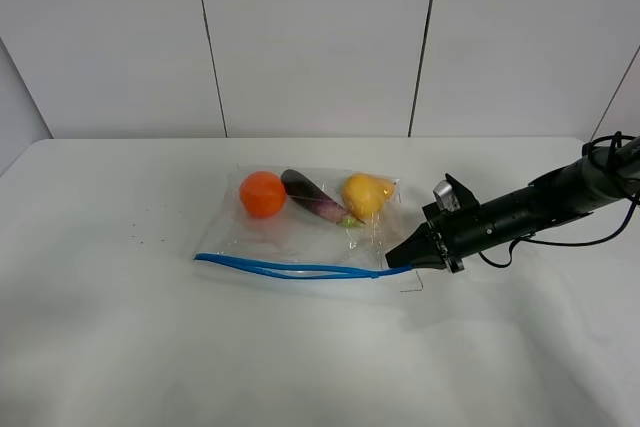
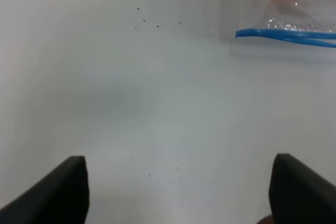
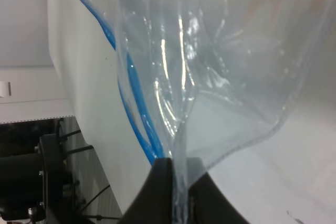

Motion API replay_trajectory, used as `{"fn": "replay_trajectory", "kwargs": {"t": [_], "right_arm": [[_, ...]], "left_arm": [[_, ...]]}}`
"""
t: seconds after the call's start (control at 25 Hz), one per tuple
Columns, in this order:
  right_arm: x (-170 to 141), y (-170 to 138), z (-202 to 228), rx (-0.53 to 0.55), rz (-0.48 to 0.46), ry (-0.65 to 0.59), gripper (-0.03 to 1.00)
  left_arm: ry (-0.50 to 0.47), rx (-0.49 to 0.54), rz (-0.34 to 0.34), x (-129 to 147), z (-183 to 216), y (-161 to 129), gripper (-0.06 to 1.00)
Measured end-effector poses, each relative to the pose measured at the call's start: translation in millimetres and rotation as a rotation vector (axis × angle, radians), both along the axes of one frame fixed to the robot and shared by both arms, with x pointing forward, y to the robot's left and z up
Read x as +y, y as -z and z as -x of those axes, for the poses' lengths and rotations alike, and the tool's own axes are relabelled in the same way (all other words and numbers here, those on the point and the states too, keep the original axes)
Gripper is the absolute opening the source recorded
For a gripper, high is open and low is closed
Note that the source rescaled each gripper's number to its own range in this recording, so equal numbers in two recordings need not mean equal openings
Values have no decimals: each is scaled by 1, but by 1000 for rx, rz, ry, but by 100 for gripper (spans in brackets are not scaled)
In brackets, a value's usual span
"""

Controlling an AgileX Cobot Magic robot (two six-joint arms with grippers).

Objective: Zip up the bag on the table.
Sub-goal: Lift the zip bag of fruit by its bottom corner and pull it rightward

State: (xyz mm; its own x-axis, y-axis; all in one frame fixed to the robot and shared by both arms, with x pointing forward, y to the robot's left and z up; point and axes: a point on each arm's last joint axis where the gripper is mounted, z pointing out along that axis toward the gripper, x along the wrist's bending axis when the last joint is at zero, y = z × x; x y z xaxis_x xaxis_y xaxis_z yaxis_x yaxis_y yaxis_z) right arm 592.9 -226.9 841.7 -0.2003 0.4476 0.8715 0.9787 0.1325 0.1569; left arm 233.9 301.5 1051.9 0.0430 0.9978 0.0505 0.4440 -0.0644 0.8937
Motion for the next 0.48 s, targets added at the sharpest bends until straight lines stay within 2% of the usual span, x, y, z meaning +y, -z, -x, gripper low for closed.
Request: {"fn": "replay_trajectory", "kwargs": {"t": [0.48], "right_arm": [[1, -6, -2, 98, -28, 78, 0]], "left_arm": [[0, 0, 0, 0, 0, 0, 100]]}}
